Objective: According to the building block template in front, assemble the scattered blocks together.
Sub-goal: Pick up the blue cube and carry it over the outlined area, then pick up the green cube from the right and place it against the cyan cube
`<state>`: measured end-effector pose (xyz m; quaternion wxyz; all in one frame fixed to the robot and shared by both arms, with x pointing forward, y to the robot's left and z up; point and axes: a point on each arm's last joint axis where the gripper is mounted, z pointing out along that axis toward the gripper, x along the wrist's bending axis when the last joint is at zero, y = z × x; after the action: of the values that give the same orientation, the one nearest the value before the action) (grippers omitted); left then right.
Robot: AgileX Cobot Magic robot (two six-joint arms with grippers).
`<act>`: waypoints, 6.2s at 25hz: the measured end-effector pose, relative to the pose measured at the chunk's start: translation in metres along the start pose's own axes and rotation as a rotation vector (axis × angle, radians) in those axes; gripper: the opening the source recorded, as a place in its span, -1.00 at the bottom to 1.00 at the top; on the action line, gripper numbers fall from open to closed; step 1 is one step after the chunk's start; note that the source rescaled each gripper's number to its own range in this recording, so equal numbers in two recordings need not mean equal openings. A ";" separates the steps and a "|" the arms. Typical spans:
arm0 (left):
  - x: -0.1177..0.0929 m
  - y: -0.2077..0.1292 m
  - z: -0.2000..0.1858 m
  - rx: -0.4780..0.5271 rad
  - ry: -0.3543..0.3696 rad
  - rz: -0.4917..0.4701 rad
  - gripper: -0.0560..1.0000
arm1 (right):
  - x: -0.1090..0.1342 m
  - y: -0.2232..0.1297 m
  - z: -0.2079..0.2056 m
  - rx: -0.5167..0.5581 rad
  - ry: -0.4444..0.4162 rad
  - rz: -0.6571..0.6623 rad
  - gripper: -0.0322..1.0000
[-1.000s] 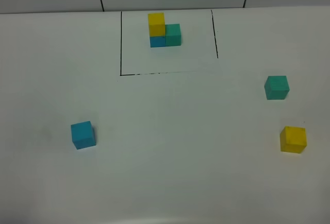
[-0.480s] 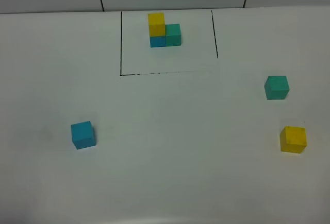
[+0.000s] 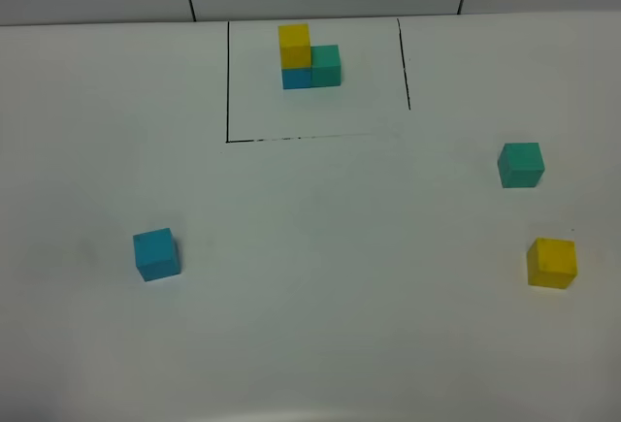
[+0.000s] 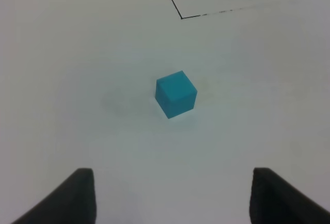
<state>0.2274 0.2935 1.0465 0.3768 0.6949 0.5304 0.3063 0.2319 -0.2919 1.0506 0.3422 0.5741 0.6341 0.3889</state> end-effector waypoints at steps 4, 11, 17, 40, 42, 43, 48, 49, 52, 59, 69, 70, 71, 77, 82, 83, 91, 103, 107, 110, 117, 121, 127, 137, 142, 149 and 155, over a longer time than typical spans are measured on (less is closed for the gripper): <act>0.004 0.004 -0.002 -0.033 0.044 0.020 -0.07 | 0.000 0.000 0.000 0.000 0.000 0.000 1.00; 0.009 0.033 0.017 -0.032 0.049 0.006 0.77 | 0.000 0.000 0.000 0.000 0.000 0.000 1.00; 0.018 0.077 0.068 0.199 0.035 -0.101 0.96 | 0.000 0.000 0.000 0.000 0.000 0.000 1.00; -0.024 0.073 0.317 0.889 0.131 -0.298 0.93 | 0.000 0.000 0.000 0.000 0.000 0.000 1.00; -0.025 0.070 0.323 0.884 0.128 -0.313 0.93 | 0.000 0.000 0.000 0.000 0.000 0.000 0.99; -0.026 0.068 0.325 0.883 0.127 -0.317 0.93 | 0.000 0.000 0.000 0.000 0.000 0.000 0.99; -0.027 0.060 0.339 0.861 0.119 -0.319 0.92 | 0.000 0.000 0.000 0.000 0.000 0.000 0.97; -0.027 0.057 0.342 0.867 0.120 -0.318 0.92 | 0.000 0.000 0.000 0.000 0.000 0.000 0.97; -0.028 0.049 0.349 0.892 0.126 -0.313 0.87 | 0.000 0.000 0.000 0.000 0.000 0.000 0.96; -0.028 0.044 0.353 0.901 0.128 -0.307 -0.46 | 0.000 0.000 0.000 0.000 0.000 0.000 0.93; -0.031 0.092 0.359 0.886 -0.012 -0.027 -0.89 | 0.000 0.000 0.000 0.000 0.000 0.000 0.91; -0.032 0.103 0.359 0.875 -0.046 0.034 -0.89 | 0.000 0.000 0.000 0.000 0.000 0.000 0.91; -0.034 0.115 0.360 0.855 -0.082 0.099 -0.89 | 0.000 0.000 0.000 0.000 0.001 0.000 0.91; -0.057 0.152 0.372 0.899 -0.299 0.490 -0.89 | 0.000 0.000 0.000 0.000 0.001 0.000 0.88; -0.089 0.150 0.395 0.909 -0.465 0.797 -0.89 | 0.000 0.000 0.000 0.000 0.001 0.000 0.85; -0.099 0.148 0.399 0.900 -0.497 0.854 -0.89 | 0.000 0.000 0.000 0.000 0.001 0.000 0.86; -0.154 0.136 0.428 0.786 -0.615 1.159 -0.89 | 0.000 0.000 0.000 0.000 0.001 0.000 0.84; -0.185 0.116 0.461 0.730 -0.664 1.187 -0.89 | 0.000 0.000 0.000 0.000 0.001 0.002 0.79; -0.185 0.113 0.463 0.739 -0.664 1.182 -0.89 | 0.000 0.000 0.000 0.000 0.001 0.002 0.79; -0.185 0.113 0.464 0.739 -0.665 1.185 -0.89 | 0.000 0.000 0.000 0.000 0.001 0.002 0.79; -0.188 0.113 0.465 0.708 -0.678 1.188 -0.89 | 0.000 0.000 0.000 0.000 0.001 0.002 0.79; -0.189 0.110 0.469 0.705 -0.680 1.182 -0.53 | 0.000 0.000 0.000 0.000 0.001 0.002 0.78; -0.187 0.120 0.460 0.701 -0.680 1.182 0.74 | 0.000 0.000 0.000 0.000 0.001 0.003 0.66; -0.185 0.171 0.417 0.625 -0.636 1.063 1.00 | 0.000 0.000 0.000 0.000 0.001 0.005 0.58; -0.170 0.201 0.398 0.584 -0.521 0.958 1.00 | 0.000 0.000 0.000 0.000 0.001 0.007 0.58; -0.108 0.240 0.372 0.587 -0.374 0.683 0.97 | 0.000 0.000 0.000 0.000 0.001 0.007 0.58; -0.032 0.233 0.353 0.666 -0.259 0.455 0.96 | 0.000 0.000 0.000 0.000 0.001 0.007 0.58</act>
<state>0.6285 0.1562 1.0566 0.1179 0.9109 0.3817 0.1036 0.2319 -0.2918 1.0506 0.3406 0.5763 0.6321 0.3904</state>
